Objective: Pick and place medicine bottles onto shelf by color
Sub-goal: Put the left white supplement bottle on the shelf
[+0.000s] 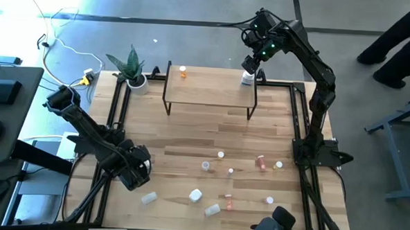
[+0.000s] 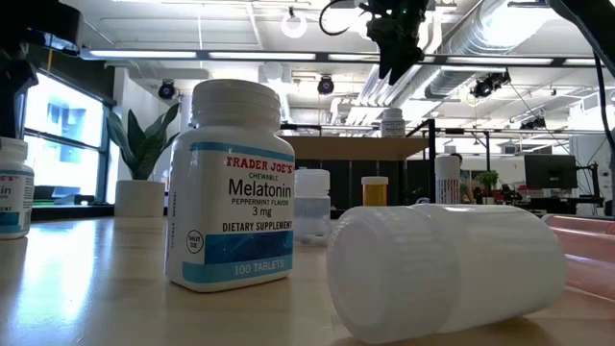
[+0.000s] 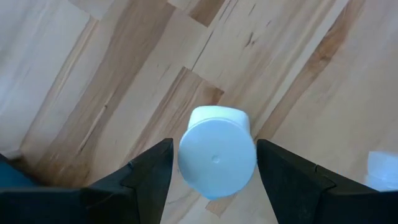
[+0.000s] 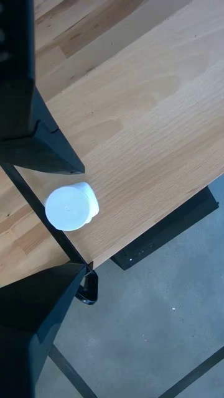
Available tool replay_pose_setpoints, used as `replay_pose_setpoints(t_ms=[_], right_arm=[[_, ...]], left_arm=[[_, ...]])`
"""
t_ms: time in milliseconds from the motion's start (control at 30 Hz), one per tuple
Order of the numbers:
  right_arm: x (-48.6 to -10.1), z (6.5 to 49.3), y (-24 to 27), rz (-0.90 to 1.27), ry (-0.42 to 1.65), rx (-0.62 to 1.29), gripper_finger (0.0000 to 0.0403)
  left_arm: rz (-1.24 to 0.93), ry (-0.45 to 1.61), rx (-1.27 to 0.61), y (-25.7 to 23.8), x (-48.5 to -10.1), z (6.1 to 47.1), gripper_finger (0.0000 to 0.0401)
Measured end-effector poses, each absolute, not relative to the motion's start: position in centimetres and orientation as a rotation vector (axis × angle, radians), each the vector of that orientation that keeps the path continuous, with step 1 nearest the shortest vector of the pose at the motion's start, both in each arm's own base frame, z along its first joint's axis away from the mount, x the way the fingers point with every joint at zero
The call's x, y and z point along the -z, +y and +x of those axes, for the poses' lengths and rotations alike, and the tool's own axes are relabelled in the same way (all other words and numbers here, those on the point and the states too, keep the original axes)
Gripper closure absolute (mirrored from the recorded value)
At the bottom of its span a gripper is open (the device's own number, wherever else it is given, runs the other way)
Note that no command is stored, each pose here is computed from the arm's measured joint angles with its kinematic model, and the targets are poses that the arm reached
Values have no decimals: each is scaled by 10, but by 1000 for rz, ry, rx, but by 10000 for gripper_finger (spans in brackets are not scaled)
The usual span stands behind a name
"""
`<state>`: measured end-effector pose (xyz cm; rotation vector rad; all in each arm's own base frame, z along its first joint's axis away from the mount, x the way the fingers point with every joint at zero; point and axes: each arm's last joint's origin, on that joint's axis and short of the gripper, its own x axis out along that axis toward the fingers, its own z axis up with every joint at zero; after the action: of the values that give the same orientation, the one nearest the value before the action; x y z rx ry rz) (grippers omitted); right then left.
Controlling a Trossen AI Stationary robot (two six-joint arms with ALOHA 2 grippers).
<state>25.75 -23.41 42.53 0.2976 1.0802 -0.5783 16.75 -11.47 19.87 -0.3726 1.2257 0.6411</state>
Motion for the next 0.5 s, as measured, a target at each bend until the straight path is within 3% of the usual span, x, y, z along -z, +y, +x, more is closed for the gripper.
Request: replay_pose_setpoints(t_ms=[167,500], right_arm=[[-425,258,-234,297,1080,578,165],[-425,258,-234,298,1080,578,165]], left_arm=[[-374,1220,-643,-114,-198,168,187],[-421,1184,-631,-110,-181,169,236]])
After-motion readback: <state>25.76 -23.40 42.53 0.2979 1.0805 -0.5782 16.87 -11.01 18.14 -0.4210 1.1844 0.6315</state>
